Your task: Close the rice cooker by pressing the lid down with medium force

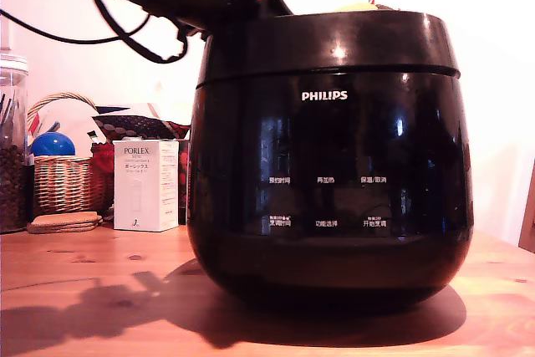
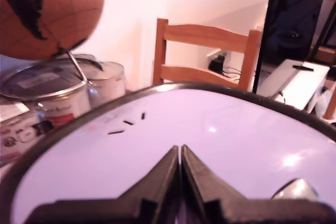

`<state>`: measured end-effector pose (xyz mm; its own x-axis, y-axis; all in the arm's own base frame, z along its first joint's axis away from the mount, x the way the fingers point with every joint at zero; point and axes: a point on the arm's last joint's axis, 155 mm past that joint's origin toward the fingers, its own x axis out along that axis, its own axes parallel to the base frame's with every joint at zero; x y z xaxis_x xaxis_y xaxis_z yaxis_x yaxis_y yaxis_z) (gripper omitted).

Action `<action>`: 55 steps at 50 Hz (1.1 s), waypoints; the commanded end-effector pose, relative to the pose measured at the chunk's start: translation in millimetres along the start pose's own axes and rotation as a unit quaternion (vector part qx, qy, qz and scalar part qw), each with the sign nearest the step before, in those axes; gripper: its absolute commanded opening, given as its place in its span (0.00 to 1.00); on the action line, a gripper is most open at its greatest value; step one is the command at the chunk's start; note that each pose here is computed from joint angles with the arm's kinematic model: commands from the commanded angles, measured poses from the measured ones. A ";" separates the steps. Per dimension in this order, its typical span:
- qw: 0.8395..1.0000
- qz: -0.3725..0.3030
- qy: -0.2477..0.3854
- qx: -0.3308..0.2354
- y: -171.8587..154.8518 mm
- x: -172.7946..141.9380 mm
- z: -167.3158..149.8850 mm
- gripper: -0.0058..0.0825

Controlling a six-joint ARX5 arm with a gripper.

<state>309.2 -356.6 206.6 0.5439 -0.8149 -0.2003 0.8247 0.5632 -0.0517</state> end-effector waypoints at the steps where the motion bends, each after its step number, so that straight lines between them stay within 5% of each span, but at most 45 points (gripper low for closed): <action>1: 0.983 -0.004 0.180 -0.023 -5.0 -3.8 -140.9 0.04; 23: 0.992 -0.005 0.125 -0.013 -5.9 -5.0 -98.9 0.04; 39: 1.000 0.011 0.028 -0.001 2.9 -18.1 -13.6 0.04; 55: 0.992 0.113 -0.057 0.011 59.1 -54.9 58.9 0.04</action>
<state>333.5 -297.5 252.9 0.7025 -0.6979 -0.1395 0.7040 0.7101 -0.0075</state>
